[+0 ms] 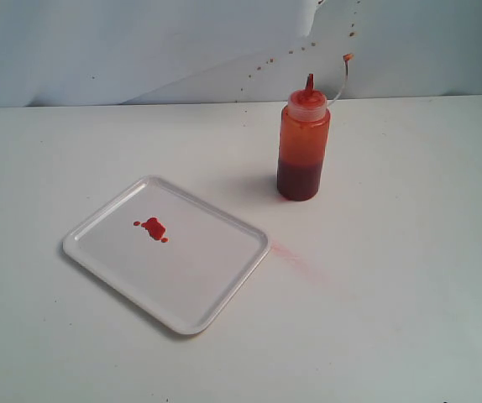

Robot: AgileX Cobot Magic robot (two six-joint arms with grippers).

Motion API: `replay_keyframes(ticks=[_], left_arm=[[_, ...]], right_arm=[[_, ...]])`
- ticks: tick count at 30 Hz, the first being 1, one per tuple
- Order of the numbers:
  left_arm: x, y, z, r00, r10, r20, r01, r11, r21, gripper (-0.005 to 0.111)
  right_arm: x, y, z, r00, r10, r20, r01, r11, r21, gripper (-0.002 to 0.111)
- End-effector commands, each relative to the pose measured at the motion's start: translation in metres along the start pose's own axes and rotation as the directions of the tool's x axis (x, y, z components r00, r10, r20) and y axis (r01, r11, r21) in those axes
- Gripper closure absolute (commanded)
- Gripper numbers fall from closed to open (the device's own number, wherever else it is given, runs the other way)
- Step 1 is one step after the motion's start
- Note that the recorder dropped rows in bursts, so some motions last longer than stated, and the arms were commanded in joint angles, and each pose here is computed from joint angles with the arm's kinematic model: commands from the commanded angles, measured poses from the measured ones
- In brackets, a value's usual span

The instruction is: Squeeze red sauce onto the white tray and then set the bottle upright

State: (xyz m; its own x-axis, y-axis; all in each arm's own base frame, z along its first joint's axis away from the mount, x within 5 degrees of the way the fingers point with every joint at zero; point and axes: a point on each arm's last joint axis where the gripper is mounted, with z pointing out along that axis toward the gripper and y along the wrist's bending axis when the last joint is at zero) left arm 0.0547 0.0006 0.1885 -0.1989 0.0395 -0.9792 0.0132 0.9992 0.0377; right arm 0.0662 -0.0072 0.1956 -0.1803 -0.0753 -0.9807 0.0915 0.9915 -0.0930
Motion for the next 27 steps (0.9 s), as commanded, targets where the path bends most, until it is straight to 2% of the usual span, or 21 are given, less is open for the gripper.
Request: replay_keyframes(ticks=[1, 8, 13, 20, 27], left_arm=[[0.001, 0.000, 0.000, 1.000, -0.001, 0.003, 0.001, 1.000, -0.003, 0.107], [0.001, 0.000, 0.000, 1.000, -0.001, 0.003, 0.001, 1.000, -0.003, 0.107], [0.001, 0.000, 0.000, 1.000, -0.001, 0.003, 0.001, 1.000, -0.003, 0.107], [0.001, 0.000, 0.000, 1.000, -0.001, 0.003, 0.001, 1.000, -0.003, 0.107], [0.001, 0.000, 0.000, 1.000, -0.001, 0.003, 0.001, 1.000, -0.003, 0.107]], right_arm=[[0.004, 0.000, 0.000, 1.000, 0.001, -0.016, -0.001, 1.000, 0.008, 0.108], [0.004, 0.000, 0.000, 1.000, 0.001, -0.018, -0.001, 1.000, 0.008, 0.108], [0.014, 0.001, -0.001, 0.991, 0.001, -0.132, -0.001, 1.000, -0.003, 0.108], [0.014, 0.001, -0.001, 0.990, 0.050, -0.131, -0.050, 0.999, 0.004, 0.108], [0.014, 0.001, -0.001, 0.991, 0.041, -0.131, -0.041, 0.999, 0.003, 0.108]])
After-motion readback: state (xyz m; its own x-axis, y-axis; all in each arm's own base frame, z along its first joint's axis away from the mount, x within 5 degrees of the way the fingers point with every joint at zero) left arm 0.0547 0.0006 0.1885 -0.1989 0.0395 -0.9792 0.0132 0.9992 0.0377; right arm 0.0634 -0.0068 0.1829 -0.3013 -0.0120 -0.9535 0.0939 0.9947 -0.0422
